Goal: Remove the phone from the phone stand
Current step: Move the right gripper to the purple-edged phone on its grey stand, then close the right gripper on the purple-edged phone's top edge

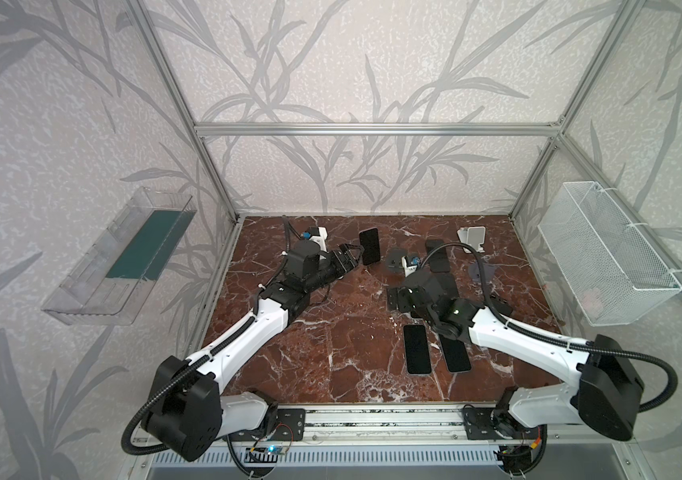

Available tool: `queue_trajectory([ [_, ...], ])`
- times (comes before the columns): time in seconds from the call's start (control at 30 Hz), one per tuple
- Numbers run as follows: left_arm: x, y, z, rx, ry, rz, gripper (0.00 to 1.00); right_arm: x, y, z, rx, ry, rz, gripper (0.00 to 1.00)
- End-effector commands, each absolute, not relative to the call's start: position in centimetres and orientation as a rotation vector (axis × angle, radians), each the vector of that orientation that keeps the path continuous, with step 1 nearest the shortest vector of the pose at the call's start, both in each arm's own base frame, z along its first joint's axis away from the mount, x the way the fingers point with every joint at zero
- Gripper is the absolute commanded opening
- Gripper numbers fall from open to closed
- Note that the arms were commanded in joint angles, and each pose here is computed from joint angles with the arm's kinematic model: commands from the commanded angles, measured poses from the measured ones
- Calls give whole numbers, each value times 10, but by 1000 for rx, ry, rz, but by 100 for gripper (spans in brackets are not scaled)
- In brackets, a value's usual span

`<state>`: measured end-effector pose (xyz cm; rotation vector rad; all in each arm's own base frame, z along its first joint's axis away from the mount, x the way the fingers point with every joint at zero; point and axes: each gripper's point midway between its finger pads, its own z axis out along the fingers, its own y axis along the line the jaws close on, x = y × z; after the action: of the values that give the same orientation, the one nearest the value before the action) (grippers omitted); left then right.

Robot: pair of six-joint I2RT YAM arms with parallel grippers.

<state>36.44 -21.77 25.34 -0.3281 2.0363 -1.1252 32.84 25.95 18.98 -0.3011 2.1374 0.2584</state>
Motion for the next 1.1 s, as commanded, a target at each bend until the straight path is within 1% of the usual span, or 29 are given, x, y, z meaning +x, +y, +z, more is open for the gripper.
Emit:
queue_trajectory([
  [0.0, 370, -216, 263, -315, 2012, -1107, 85, 349, 282, 212, -450, 2091, 291, 99],
  [0.13, 373, -213, 258, -321, 2022, -1084, 85, 381, 296, 207, -455, 2138, 332, 99],
  [0.23, 374, -213, 255, -322, 2032, -1082, 85, 405, 303, 202, -453, 2162, 304, 99],
  [0.27, 375, -213, 253, -324, 2035, -1078, 85, 413, 306, 192, -461, 2187, 285, 99],
  [0.63, 378, -212, 248, -310, 2059, -1050, 85, 486, 317, 166, -442, 2230, 325, 99],
  [0.77, 381, -204, 253, -320, 2043, -1033, 85, 503, 326, 158, -505, 2214, 328, 99],
  [0.93, 389, -187, 254, -368, 2024, -999, 86, 521, 333, 151, -520, 2225, 379, 99],
  [1.07, 392, -184, 252, -382, 2025, -1004, 85, 526, 343, 148, -551, 2207, 417, 99],
])
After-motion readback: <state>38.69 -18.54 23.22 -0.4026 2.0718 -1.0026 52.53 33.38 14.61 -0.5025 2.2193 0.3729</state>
